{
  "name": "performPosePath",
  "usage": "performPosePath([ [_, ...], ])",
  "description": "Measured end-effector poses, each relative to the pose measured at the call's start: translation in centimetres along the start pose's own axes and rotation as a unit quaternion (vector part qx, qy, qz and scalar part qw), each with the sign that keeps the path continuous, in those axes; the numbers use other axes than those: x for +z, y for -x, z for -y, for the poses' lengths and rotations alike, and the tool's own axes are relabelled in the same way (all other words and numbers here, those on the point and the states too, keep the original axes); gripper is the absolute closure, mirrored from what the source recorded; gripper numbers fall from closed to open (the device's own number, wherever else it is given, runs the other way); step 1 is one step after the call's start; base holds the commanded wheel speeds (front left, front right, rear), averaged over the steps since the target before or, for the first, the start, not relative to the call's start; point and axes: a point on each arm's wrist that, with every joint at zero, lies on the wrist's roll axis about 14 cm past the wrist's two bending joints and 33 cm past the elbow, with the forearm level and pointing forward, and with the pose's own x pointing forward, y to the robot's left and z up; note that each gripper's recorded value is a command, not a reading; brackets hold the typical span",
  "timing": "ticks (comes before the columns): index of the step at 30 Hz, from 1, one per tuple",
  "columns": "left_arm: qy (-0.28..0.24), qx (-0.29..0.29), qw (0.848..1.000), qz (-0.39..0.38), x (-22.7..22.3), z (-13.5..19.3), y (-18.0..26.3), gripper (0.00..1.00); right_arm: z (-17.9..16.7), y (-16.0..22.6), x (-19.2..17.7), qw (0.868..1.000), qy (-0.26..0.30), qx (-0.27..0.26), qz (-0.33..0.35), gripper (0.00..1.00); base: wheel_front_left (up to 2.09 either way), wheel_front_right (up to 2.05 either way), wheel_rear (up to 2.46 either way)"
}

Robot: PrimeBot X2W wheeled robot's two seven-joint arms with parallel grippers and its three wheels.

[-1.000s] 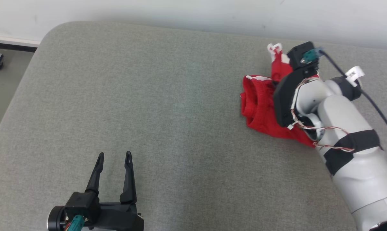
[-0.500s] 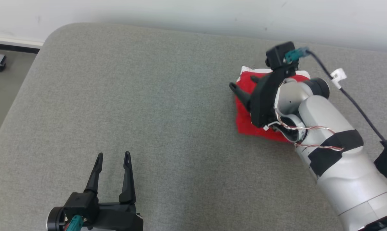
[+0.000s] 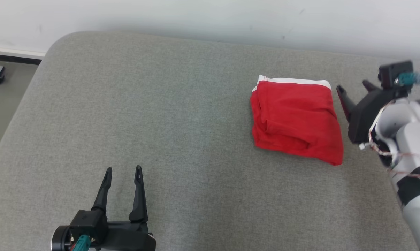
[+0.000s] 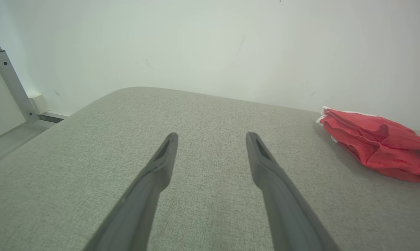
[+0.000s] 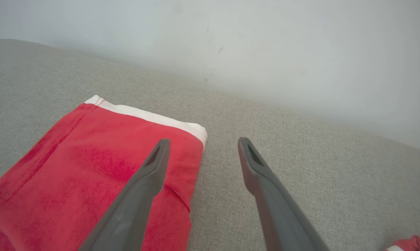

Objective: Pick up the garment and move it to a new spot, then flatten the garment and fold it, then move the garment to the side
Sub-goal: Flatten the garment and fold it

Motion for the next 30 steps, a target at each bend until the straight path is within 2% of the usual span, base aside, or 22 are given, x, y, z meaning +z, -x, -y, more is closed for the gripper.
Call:
performPosePath([
  [2,0.000,0.000,1.000,0.000,0.0,0.0,0.0,0.00,-0.2,0.0,-0.6,1.000,0.006,0.000,-0.001,0.00,0.00,0.00,0.00],
  [3,0.000,0.000,1.000,0.000,0.0,0.0,0.0,0.00,-0.5,-0.1,-1.1,1.000,0.007,0.001,-0.002,0.07,0.00,0.00,0.00],
  [4,0.000,0.001,1.000,-0.001,-0.1,0.0,0.0,0.00,-1.1,-0.2,-1.7,1.000,0.008,0.006,-0.004,0.40,0.00,0.00,0.00],
  [5,0.000,0.001,1.000,-0.001,-0.1,-0.1,0.0,0.00,-1.8,-0.3,-2.1,1.000,0.009,0.012,-0.006,0.58,0.00,0.00,0.00],
  [6,0.000,0.001,1.000,-0.002,-0.1,-0.1,0.1,0.00,-2.7,-0.4,-2.5,1.000,0.011,0.021,-0.007,0.96,0.00,0.00,0.00],
  [7,-0.001,0.002,1.000,-0.002,-0.1,-0.1,0.1,0.00,-3.6,-0.5,-2.8,0.999,0.014,0.030,-0.007,1.00,0.00,0.00,0.00],
  [19,0.000,0.007,1.000,-0.002,-0.1,-0.4,0.2,0.00,-11.5,-1.0,-4.0,0.992,0.063,0.113,0.000,1.00,0.00,0.00,0.00],
  [25,0.002,0.010,1.000,0.001,0.1,-0.6,0.4,0.00,-14.1,0.3,-5.9,0.986,0.083,0.147,-0.009,1.00,0.00,0.00,0.00],
  [30,0.004,0.007,1.000,0.001,0.1,-0.3,0.3,0.00,-16.8,2.0,-7.8,0.980,0.071,0.182,-0.022,1.00,0.00,0.00,0.00],
])
